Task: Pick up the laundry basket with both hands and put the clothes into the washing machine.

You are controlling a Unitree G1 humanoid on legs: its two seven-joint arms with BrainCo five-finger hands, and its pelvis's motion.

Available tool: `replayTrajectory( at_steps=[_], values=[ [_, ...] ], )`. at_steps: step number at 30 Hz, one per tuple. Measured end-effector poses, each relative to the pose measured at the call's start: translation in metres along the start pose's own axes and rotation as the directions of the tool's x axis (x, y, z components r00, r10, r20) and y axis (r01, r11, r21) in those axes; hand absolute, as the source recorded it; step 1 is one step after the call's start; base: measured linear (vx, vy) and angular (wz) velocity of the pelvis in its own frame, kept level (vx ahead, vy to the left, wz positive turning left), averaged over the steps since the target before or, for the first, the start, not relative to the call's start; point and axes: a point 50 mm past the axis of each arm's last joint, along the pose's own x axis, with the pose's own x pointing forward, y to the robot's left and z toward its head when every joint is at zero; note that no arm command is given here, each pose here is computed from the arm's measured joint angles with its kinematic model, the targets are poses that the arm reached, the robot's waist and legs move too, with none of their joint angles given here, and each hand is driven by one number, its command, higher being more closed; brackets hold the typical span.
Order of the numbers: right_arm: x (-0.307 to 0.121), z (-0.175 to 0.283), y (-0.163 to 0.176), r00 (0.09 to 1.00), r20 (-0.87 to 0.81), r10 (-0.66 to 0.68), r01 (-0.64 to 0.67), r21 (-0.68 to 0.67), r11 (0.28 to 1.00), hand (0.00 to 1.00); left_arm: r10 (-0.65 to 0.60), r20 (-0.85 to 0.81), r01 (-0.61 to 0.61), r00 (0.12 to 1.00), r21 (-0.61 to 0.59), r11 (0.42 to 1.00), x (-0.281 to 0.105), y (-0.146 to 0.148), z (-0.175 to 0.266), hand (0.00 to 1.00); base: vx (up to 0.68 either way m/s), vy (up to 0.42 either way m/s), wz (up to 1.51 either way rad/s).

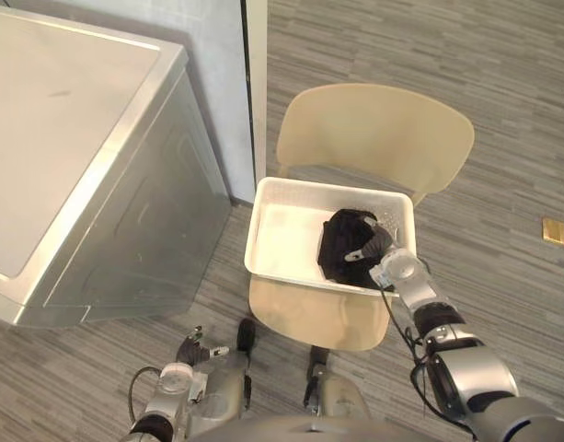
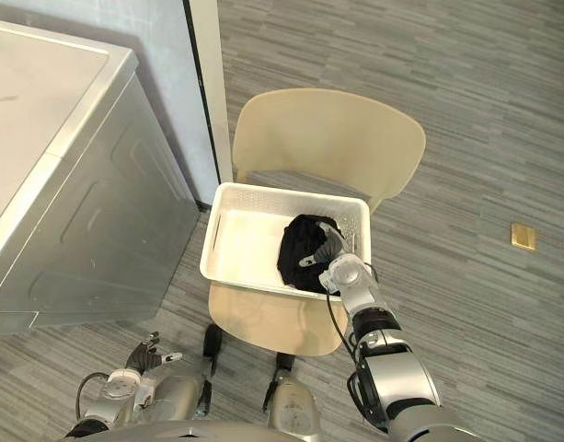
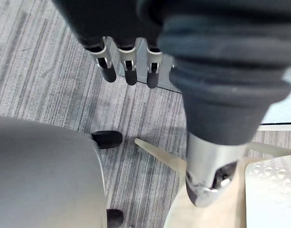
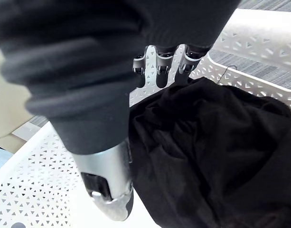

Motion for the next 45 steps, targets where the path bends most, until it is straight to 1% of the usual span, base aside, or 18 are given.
replayTrajectory(
  at_steps=[5, 9, 14, 17, 20, 25, 31, 36, 39, 45],
  values=[
    [0.009, 0.009, -0.016, 0.998, -0.013, -0.062, 0.063, 0.034, 0.997, 0.0, 0.023, 0.025, -0.023, 0.999, -0.018, 1.0, 0.003, 0.0, 0.008, 0.0, -0.05, -0.017, 0.02],
    [0.013, 0.01, -0.023, 0.996, -0.046, -0.075, 0.077, 0.037, 0.996, 0.0, 0.038, 0.039, -0.037, 0.998, -0.026, 0.999, 0.005, 0.001, 0.015, 0.0, -0.04, -0.02, 0.01],
    [0.017, 0.011, -0.038, 0.991, -0.081, -0.111, 0.119, 0.102, 0.988, 0.0, 0.04, 0.064, -0.038, 0.997, -0.025, 0.999, 0.008, 0.001, 0.024, 0.0, 0.0, -0.013, 0.02],
    [0.02, 0.019, -0.052, 0.988, -0.072, -0.139, 0.146, 0.109, 0.983, 0.0, 0.047, 0.079, -0.045, 0.996, -0.026, 0.999, 0.008, 0.001, 0.029, 0.0, 0.0, 0.0, 0.0],
    [0.022, 0.026, -0.073, 0.978, -0.067, -0.199, 0.207, 0.127, 0.97, 0.0, 0.056, 0.12, -0.053, 0.991, -0.029, 0.998, 0.009, 0.0, 0.039, 0.0, 0.0, 0.0, 0.0],
    [0.022, 0.037, -0.106, 0.96, -0.06, -0.273, 0.278, 0.115, 0.954, 0.0, 0.052, 0.171, -0.045, 0.984, -0.049, 0.998, 0.009, -0.002, 0.051, 0.0, 0.0, -0.006, 0.0],
    [0.021, 0.053, -0.128, 0.938, -0.03, -0.345, 0.347, 0.088, 0.934, 0.0, 0.059, 0.2, -0.048, 0.978, -0.058, 0.997, 0.008, -0.004, 0.059, 0.0, 0.0, 0.0, 0.0],
    [0.021, 0.054, -0.131, 0.935, -0.031, -0.352, 0.353, 0.055, 0.934, 0.0, 0.081, 0.203, -0.068, 0.976, -0.071, 0.995, 0.008, -0.003, 0.061, 0.0, 0.02, 0.01, 0.04],
    [0.019, 0.056, -0.14, 0.921, -0.028, -0.388, 0.389, 0.035, 0.92, 0.0, 0.08, 0.221, -0.062, 0.972, -0.088, 0.994, 0.01, -0.005, 0.07, 0.0, 0.0, 0.016, 0.1],
    [0.019, 0.054, -0.142, 0.914, -0.03, -0.404, 0.404, 0.007, 0.915, 0.0, 0.09, 0.229, -0.065, 0.969, -0.114, 0.991, 0.01, -0.009, 0.074, 0.0, 0.02, 0.017, 0.02]
  ],
)
